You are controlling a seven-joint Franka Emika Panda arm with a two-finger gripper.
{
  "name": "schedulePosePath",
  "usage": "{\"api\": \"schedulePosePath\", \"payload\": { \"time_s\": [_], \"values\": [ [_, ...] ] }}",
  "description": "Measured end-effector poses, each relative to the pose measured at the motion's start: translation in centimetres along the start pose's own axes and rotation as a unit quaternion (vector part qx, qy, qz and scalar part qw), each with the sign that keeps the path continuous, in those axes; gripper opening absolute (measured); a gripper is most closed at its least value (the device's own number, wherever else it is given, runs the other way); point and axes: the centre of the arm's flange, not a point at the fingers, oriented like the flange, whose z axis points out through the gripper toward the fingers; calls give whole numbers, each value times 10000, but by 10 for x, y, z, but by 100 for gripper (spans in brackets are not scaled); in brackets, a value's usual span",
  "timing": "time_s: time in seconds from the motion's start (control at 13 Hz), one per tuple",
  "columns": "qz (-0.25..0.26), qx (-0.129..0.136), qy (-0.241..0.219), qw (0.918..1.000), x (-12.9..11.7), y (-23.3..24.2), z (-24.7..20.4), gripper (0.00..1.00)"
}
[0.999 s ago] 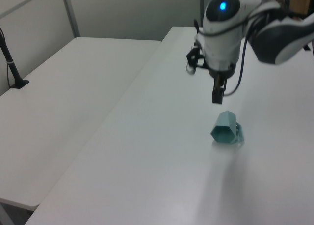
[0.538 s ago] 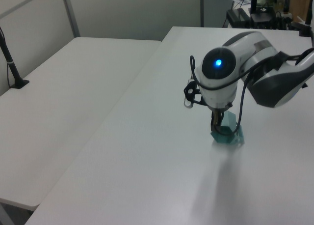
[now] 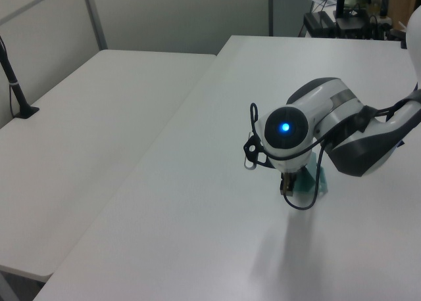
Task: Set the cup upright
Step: 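Move the gripper down to the teal cup's rim and close on it, then lift the rim and rotate the teal cup upright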
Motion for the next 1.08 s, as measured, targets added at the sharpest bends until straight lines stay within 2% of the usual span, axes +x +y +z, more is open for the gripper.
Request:
{"api": "schedulePosePath", "payload": {
  "time_s": [0.46,0.61,0.69,0.85,1.08],
  "values": [
    [337,-620,-185,9973,-10,-17,56,100],
    [409,-708,-217,9964,-11,-15,62,91],
    [419,-718,-221,9963,-11,-15,63,91],
    [434,-816,-217,9955,-11,-11,61,68],
    [487,-970,-227,9938,-11,2,53,24]
  ]
}}
